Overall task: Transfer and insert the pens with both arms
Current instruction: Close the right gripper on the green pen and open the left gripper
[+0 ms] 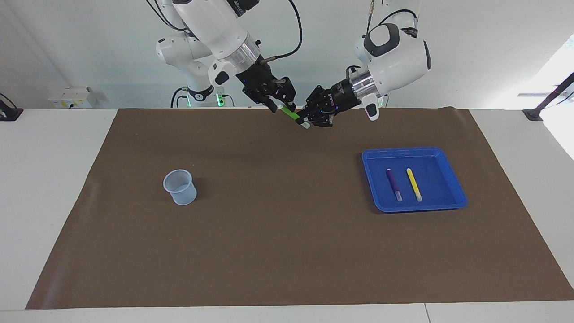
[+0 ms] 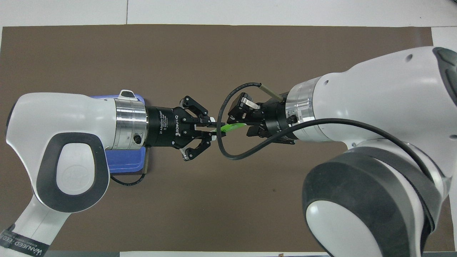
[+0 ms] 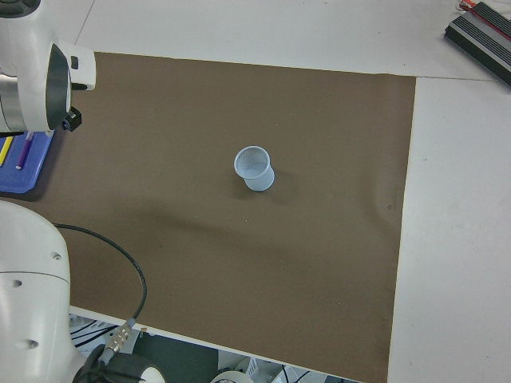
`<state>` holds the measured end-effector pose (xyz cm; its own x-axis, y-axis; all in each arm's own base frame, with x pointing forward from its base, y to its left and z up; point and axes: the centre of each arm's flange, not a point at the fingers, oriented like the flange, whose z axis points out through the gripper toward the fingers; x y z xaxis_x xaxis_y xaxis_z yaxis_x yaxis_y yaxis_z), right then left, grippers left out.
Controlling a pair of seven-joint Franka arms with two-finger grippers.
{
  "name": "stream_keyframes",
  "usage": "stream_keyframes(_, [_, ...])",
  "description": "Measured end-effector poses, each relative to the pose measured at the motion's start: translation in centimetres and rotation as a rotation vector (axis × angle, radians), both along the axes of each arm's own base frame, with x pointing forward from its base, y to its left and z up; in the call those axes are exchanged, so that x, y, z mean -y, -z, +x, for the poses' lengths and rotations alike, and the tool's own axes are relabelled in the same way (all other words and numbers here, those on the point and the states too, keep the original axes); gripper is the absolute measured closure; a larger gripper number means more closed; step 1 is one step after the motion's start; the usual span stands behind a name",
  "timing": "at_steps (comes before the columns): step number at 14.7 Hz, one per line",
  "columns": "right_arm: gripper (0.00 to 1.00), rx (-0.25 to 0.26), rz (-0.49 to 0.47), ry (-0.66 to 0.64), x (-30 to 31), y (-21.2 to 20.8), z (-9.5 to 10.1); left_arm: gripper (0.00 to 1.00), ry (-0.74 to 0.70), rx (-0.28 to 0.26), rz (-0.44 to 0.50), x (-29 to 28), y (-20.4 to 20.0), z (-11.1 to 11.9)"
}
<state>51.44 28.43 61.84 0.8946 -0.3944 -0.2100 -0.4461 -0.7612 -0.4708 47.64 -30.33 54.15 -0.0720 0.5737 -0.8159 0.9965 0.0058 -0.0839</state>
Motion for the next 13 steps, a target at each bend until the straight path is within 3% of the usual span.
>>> stream_keyframes(3, [0.81,0.008,0.006,0.009,0.3,-0.3,0.3,0.83,0.003,-0.001,0.0,0.4,0.1,-0.2])
stream_keyframes(8, [0.82,0.012,0.009,0.014,0.7,-0.5,0.5,0.83,-0.013,0.008,-0.006,0.7,0.0,-0.3])
stream_keyframes(13, [0.82,0.027,-0.028,0.028,2.3,-0.1,1.3,0.34,-0.025,0.044,-0.007,0.9,-0.5,-0.3])
